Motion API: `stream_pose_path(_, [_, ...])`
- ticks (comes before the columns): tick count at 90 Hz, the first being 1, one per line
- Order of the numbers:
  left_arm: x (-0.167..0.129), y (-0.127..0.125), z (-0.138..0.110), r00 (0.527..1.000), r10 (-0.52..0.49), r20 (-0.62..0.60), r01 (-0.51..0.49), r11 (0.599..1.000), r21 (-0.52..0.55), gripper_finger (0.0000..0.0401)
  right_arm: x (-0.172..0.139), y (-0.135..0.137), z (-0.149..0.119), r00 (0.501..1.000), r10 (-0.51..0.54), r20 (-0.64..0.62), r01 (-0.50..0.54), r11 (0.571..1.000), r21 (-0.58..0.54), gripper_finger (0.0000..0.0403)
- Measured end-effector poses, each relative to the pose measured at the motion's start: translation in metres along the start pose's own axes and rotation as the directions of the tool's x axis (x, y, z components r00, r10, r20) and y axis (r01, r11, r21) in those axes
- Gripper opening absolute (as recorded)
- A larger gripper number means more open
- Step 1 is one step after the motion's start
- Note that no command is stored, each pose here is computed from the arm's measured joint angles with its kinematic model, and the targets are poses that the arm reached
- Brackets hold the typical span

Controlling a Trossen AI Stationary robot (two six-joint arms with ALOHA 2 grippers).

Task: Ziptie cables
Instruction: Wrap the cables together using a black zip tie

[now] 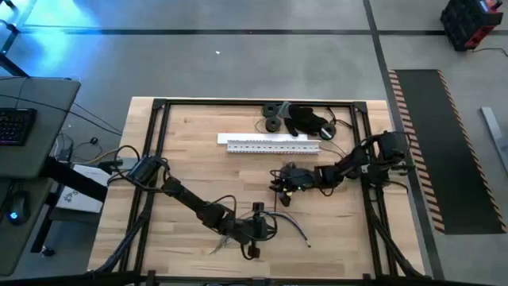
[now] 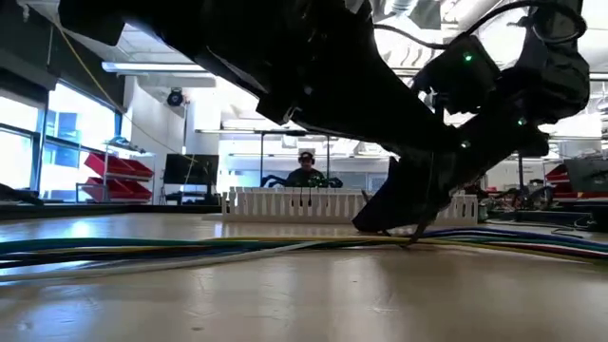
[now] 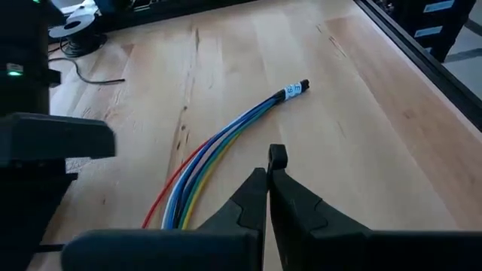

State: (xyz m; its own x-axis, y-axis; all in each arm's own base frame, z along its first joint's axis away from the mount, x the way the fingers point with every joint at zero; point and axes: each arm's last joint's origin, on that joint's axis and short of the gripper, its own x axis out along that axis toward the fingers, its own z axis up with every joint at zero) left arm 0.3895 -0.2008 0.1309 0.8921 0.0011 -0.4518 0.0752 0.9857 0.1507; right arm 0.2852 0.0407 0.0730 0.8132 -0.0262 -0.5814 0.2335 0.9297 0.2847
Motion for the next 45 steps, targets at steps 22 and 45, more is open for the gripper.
stream_pose_path(22, [0.000,0.000,0.000,1.000,0.007,0.002,-0.007,1.000,-0.001,0.0000,-0.005,0.015,-0.006,1.000,-0.005,0.021,0.007,0.995,-0.101,0.0048])
stream_pose_path(45, [0.000,0.000,0.000,1.000,0.007,0.002,-0.007,1.000,-0.001,0.0000,-0.008,0.024,-0.003,0.988,-0.073,0.137,0.092,0.986,-0.139,0.0078])
